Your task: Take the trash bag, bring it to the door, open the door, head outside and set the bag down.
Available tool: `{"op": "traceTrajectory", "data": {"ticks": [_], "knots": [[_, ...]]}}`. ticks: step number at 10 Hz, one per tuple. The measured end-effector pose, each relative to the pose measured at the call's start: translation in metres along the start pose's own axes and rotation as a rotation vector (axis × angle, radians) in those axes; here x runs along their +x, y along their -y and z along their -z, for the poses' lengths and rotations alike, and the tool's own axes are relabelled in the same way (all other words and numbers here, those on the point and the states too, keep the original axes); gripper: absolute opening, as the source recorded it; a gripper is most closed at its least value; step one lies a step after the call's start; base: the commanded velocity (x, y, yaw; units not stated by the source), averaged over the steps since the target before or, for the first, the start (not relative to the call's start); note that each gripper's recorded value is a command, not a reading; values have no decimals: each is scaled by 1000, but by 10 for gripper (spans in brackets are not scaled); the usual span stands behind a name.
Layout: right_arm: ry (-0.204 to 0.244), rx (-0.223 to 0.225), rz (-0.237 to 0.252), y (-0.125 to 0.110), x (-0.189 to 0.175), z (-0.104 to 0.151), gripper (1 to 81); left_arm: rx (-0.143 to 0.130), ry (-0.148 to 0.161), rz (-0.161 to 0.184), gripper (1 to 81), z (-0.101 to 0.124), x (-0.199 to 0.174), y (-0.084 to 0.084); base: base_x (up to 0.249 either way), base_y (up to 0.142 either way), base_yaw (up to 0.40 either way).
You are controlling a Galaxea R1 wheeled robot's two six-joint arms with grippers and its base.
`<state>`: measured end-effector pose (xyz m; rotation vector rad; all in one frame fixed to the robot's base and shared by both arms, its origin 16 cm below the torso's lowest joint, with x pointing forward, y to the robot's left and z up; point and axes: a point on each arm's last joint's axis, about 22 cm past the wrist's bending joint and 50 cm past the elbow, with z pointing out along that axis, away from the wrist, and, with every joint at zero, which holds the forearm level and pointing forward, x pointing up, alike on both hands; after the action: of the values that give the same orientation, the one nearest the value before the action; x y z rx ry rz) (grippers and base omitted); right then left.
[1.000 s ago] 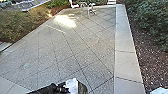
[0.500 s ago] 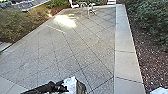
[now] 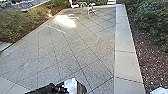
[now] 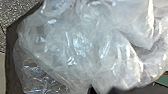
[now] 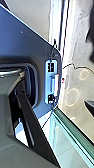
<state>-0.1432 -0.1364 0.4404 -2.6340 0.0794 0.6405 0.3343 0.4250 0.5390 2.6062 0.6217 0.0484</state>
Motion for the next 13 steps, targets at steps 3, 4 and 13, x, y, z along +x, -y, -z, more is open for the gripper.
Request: {"op": "traceTrajectory", "data": {"ticks": [3, 4, 13], "knots": [[0, -3, 0, -1, 0, 0, 811, 1, -6, 7, 811, 3, 4, 0, 0, 0, 0], [0, -2, -1, 0, 0, 0, 811, 1, -7, 7, 811, 3, 5, 0, 0, 0, 0], [-33, 0, 17, 4, 14, 2, 811, 13, 166, 4, 811, -59, -179, 36, 0, 0, 0]]}}
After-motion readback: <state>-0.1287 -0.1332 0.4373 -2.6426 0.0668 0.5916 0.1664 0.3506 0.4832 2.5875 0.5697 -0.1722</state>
